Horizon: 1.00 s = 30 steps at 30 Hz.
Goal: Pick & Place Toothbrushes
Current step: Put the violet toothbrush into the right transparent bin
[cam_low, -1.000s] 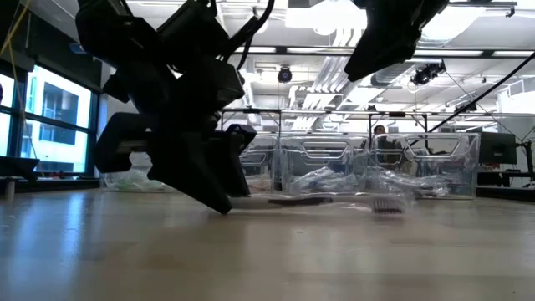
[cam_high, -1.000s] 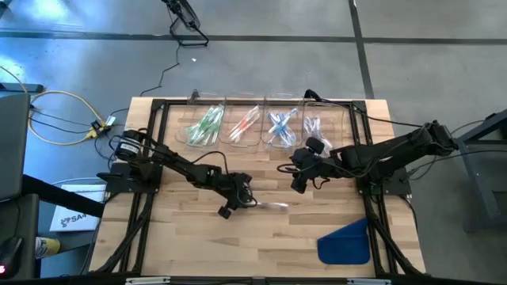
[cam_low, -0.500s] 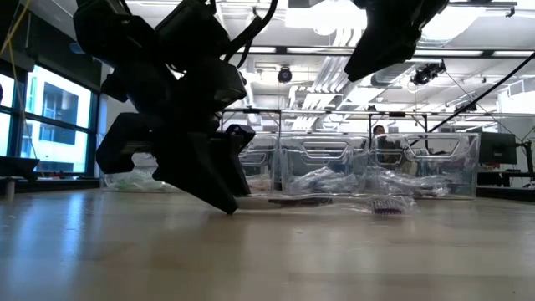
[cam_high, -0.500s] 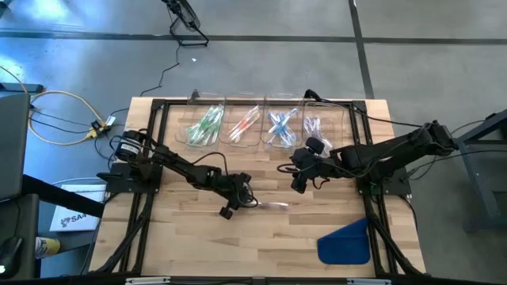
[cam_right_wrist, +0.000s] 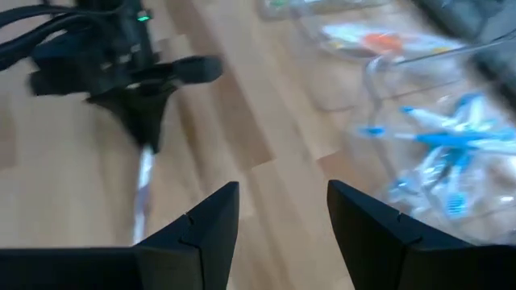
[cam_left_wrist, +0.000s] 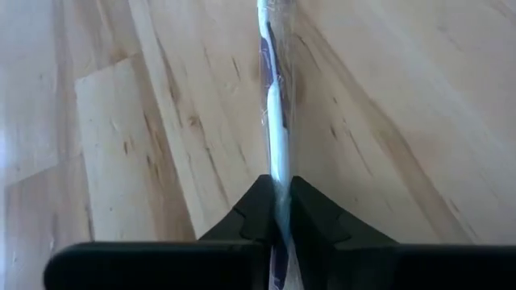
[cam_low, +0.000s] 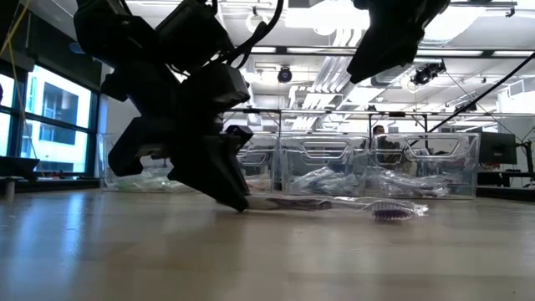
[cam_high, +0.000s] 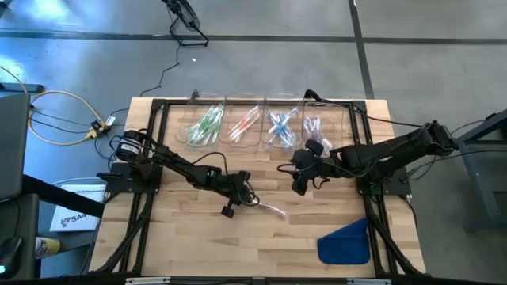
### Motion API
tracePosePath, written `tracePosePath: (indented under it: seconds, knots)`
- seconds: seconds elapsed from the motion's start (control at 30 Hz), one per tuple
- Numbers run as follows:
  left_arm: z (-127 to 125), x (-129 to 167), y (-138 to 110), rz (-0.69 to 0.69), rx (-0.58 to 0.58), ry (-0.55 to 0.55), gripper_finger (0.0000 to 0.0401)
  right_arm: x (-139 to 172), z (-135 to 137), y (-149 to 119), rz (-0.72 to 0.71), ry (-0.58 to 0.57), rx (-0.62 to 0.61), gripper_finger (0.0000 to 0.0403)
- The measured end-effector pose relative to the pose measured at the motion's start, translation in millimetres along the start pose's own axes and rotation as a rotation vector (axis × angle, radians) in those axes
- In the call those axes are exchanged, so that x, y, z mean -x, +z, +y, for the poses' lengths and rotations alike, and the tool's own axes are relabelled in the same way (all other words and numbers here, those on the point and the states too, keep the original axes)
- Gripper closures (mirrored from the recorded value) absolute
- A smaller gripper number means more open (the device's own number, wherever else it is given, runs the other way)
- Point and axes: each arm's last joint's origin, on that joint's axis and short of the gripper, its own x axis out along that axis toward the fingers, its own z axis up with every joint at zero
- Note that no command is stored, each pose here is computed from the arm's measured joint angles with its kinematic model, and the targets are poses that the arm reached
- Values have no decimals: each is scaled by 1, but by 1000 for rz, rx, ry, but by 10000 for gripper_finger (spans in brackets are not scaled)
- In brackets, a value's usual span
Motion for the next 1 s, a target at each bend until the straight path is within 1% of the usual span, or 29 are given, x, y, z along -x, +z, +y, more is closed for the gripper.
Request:
tracePosePath:
  seconds: [0.1, 0.2, 0.33, 0.47, 0.67, 0.83, 0.93, 1.0]
  knots:
    - [1, 0, 0, -8, -10, 8, 381, 0, 2, -1, 30, 65, -2, 220]
    - [8, 2, 0, -18, -12, 17, 386, 3, 3, -1, 56, 138, -7, 220]
    - [28, 15, 7, -75, 18, 3, 386, 11, 4, 0, 80, 251, -50, 220]
    - [54, 37, 22, -170, -20, 39, 386, 30, 2, 8, 62, 377, -80, 220]
    - [86, 74, 43, -306, -63, 76, 386, 72, -5, 18, -67, 483, -82, 220]
    - [108, 114, 57, -424, -81, 50, 386, 108, -18, 19, -188, 560, -81, 220]
    - [116, 138, 66, -502, -105, 60, 386, 126, -28, 18, -265, 561, -67, 220]
    - [117, 151, 71, -540, -120, 73, 386, 131, -30, 16, -282, 564, -47, 220]
